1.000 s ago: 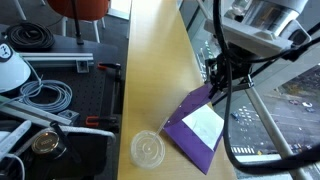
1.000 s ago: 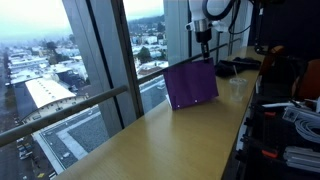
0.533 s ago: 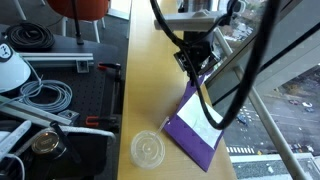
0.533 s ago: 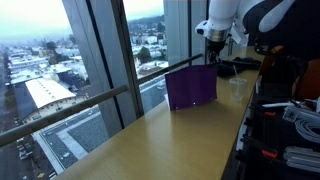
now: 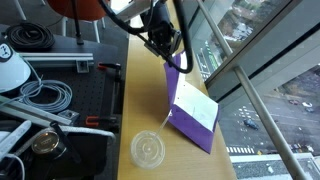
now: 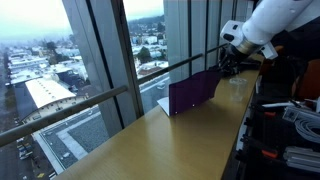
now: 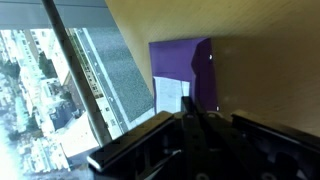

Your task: Open the purple file holder

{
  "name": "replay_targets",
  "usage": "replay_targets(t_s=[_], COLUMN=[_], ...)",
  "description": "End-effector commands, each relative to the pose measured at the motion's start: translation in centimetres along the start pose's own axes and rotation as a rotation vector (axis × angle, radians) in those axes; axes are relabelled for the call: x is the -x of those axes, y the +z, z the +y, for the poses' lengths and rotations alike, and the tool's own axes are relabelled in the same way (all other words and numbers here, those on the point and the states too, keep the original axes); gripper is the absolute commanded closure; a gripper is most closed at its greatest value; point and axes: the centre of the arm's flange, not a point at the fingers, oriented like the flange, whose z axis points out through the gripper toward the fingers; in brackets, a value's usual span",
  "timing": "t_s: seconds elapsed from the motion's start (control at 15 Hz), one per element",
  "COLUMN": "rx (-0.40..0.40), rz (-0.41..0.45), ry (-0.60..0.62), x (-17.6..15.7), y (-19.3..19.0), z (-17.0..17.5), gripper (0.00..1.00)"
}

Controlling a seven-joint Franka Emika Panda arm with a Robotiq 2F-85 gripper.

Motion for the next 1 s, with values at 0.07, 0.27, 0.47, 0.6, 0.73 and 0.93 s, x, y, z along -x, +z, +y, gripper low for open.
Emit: replay_targets(t_s=[0.07, 0.27, 0.47, 0.6, 0.73, 0.93], rx=[0.040, 0.034, 0.023, 0.003, -0.033, -0.081], rz=[0.056, 0.062, 0.062, 0.059, 0.050, 0.032], ry=[0.003, 0.007, 0.013, 0.013, 0.021, 0.040], x=[2.0, 2.5, 2.5, 2.2, 1.4, 0.0], y=[-1.2, -1.0, -1.1, -1.8, -2.7, -3.5], z=[-5.5, -7.0, -8.1, -9.1, -10.2, -11.7], gripper=[1.00, 1.00, 1.00, 1.00, 1.00, 1.00])
